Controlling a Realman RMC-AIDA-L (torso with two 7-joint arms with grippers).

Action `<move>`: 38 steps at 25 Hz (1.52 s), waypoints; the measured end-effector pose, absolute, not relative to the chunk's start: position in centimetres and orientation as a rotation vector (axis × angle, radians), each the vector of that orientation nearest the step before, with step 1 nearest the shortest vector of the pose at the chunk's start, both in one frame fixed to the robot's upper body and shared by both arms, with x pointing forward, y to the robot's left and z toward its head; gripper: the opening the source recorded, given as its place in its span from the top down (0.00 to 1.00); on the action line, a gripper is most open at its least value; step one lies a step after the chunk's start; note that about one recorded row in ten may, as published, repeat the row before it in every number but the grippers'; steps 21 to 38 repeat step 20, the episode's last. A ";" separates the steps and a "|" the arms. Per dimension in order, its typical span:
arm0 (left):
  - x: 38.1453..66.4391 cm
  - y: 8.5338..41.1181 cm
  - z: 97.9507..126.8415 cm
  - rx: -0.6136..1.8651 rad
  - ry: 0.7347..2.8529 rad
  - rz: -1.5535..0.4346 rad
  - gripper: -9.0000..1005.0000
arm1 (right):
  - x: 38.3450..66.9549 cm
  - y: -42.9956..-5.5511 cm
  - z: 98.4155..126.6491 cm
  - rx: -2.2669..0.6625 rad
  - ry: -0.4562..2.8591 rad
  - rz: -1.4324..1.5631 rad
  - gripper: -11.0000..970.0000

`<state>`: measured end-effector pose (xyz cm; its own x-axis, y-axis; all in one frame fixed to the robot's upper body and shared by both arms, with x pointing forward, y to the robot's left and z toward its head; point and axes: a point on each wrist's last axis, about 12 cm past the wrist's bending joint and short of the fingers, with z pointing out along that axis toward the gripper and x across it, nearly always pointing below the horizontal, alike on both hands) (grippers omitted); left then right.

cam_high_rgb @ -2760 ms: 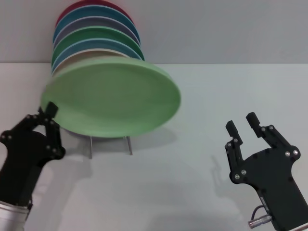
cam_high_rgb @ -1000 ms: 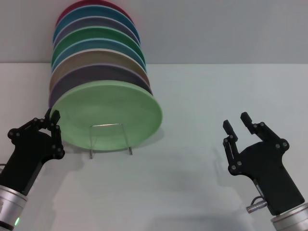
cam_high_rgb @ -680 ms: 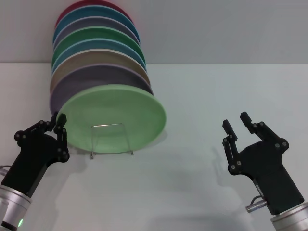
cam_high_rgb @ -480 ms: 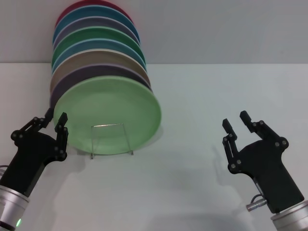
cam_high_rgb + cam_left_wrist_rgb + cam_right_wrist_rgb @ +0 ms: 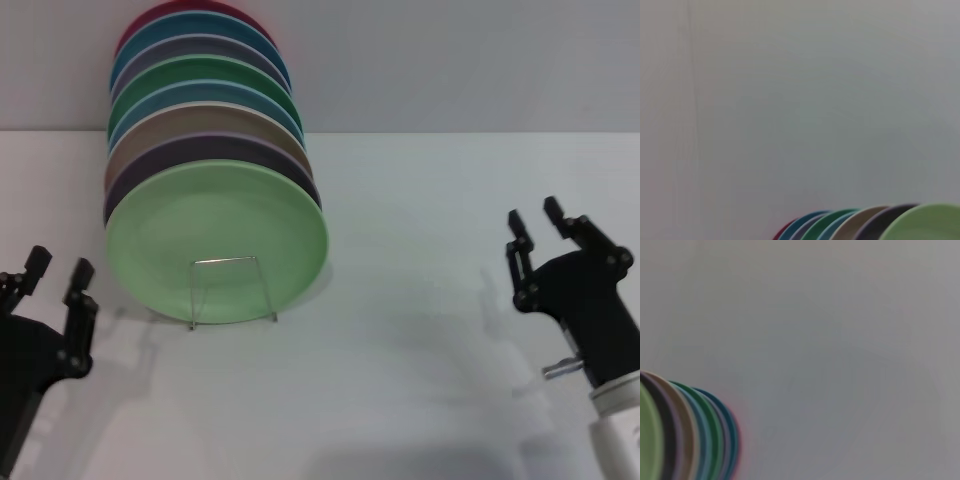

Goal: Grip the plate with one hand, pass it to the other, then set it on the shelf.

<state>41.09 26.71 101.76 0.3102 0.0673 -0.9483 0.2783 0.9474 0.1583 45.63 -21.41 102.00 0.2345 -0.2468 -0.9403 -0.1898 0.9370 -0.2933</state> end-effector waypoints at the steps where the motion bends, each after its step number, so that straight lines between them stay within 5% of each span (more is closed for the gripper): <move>1: 40.8 26.5 101.8 0.319 1.248 -0.157 0.60 | 45.9 -21.7 102.0 -0.372 1.348 -0.038 0.64; 11: 42.5 27.1 101.6 0.144 1.324 -0.225 0.48 | 47.7 -24.6 102.1 -0.241 1.364 0.097 0.64; 16: 42.8 27.7 101.7 0.100 1.321 -0.201 0.26 | 48.0 -24.7 102.2 -0.242 1.361 0.093 0.41; 38: 42.9 28.0 101.8 0.090 1.317 -0.187 0.26 | 48.2 -24.8 102.4 -0.210 1.352 0.087 0.41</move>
